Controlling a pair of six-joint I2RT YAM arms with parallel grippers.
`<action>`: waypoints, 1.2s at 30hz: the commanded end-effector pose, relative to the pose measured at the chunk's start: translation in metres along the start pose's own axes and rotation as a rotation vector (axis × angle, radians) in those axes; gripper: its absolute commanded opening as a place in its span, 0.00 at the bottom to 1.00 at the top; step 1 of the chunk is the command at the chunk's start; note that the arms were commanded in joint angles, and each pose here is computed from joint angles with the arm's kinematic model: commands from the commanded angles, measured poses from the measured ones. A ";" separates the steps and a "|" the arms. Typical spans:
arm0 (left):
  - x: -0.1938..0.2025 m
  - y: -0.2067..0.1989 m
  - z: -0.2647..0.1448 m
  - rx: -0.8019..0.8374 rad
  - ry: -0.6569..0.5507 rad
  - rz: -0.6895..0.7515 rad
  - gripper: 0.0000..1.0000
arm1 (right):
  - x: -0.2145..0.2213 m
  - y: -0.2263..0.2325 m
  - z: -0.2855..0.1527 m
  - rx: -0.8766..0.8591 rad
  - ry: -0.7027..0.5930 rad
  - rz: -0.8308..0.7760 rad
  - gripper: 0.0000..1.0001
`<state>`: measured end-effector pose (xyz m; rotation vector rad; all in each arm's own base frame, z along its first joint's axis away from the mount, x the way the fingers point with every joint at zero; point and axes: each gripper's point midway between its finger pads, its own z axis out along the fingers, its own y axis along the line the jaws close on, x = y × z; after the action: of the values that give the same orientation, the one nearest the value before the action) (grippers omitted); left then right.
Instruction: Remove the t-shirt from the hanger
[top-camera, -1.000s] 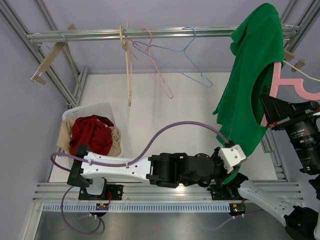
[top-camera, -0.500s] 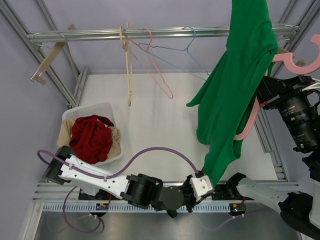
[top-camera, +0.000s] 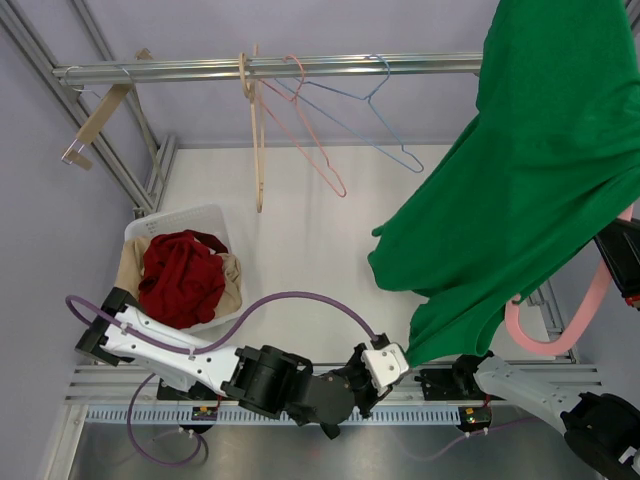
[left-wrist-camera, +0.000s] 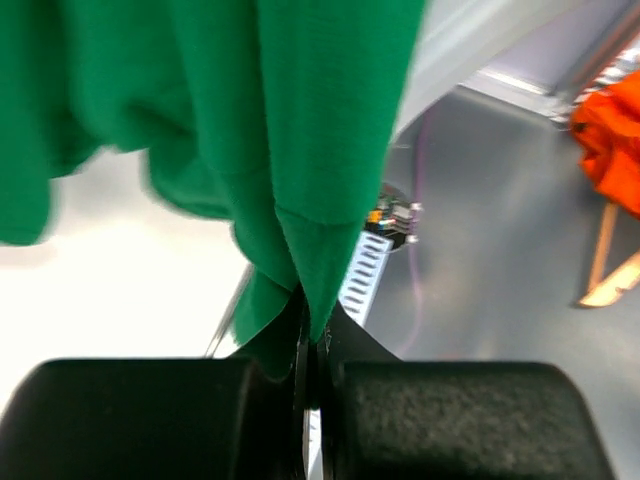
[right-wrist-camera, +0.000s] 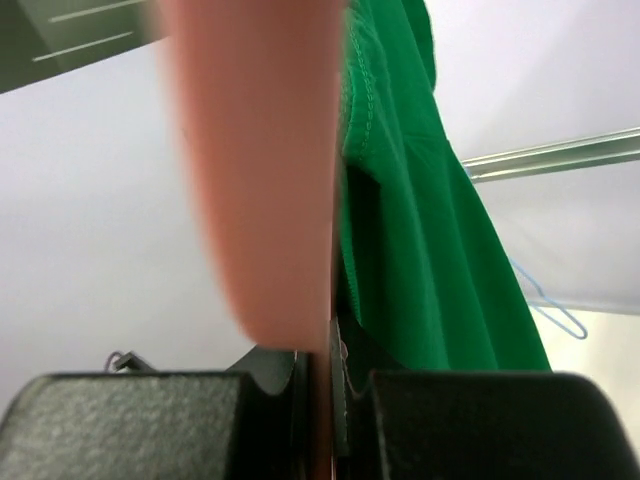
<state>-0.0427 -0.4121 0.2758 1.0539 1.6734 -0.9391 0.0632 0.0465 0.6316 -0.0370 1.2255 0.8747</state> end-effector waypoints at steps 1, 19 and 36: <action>0.012 0.026 -0.009 -0.150 0.088 0.135 0.00 | -0.008 0.020 0.002 -0.101 -0.027 0.029 0.00; -0.260 0.025 -0.071 -0.095 -0.585 0.255 0.03 | 0.043 0.062 -0.103 -0.461 0.126 0.124 0.00; -0.266 0.022 -0.024 0.049 -0.548 0.304 0.68 | 0.053 0.085 -0.097 -0.600 0.199 0.173 0.00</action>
<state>0.0237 -0.4548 0.4861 1.0170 1.0919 -0.9035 -0.0567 0.0785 0.5664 -0.4439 1.1957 1.3375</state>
